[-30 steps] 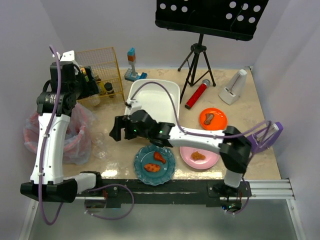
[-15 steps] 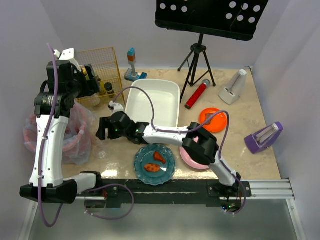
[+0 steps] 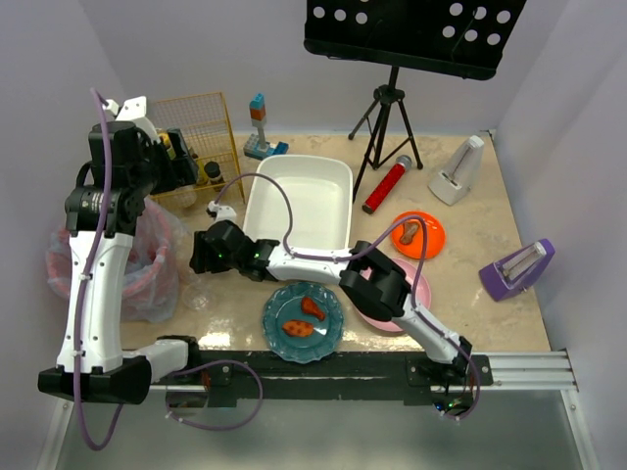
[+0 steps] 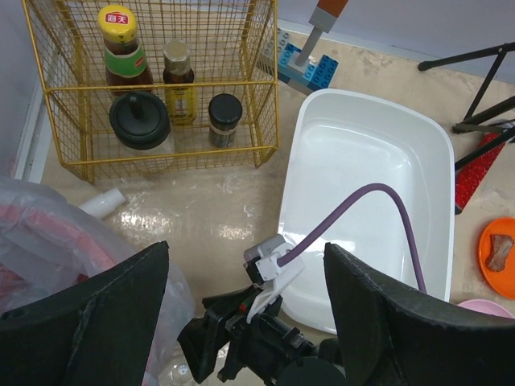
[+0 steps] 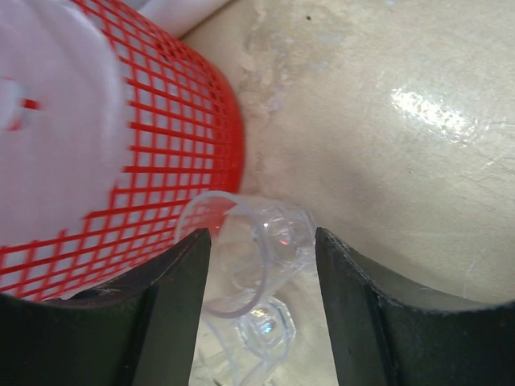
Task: Clear the kitchen counter
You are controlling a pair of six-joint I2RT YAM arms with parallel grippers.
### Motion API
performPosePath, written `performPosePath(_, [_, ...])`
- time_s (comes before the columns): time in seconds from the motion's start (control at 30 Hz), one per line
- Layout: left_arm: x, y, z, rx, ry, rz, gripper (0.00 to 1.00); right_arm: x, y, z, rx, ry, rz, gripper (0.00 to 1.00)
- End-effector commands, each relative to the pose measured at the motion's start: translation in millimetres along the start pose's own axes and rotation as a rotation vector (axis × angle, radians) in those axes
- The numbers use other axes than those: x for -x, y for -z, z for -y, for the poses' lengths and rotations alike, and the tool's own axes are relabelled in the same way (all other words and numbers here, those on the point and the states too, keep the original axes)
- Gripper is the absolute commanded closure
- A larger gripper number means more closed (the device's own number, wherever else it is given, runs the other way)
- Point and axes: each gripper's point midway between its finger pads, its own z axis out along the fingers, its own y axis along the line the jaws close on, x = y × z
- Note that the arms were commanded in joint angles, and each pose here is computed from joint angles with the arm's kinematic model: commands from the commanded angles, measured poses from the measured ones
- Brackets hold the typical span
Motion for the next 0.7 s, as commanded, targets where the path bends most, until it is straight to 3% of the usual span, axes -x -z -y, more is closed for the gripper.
performPosePath(0.0, [8.9, 2.8, 4.9, -0.035, -0.014, 0.044, 0.18, 13.2, 1.3, -12.3, 0.003, 0.003, 0.035, 0.43])
performPosePath(0.2, [9.0, 2.0, 4.3, -0.032, -0.021, 0.046, 0.18, 10.9, -4.2, -10.6, -0.005, 0.013, 0.027, 0.52])
performPosePath(0.37, [9.3, 0.9, 4.6, -0.035, -0.022, 0.045, 0.18, 16.6, 1.5, -14.7, 0.006, 0.011, 0.042, 0.72])
performPosePath(0.53, [13.1, 2.7, 1.1, -0.014, -0.031, 0.057, 0.18, 47.1, 23.7, -24.4, 0.004, 0.009, 0.136, 0.93])
performPosePath(0.6, [13.2, 2.9, 1.2, -0.014, -0.029, 0.058, 0.18, 58.4, 30.8, -27.4, -0.006, 0.017, 0.166, 1.00])
performPosePath(0.67, [13.0, 1.7, 1.9, -0.017, -0.030, 0.056, 0.18, 69.1, 38.1, -29.7, -0.020, 0.019, 0.193, 1.00])
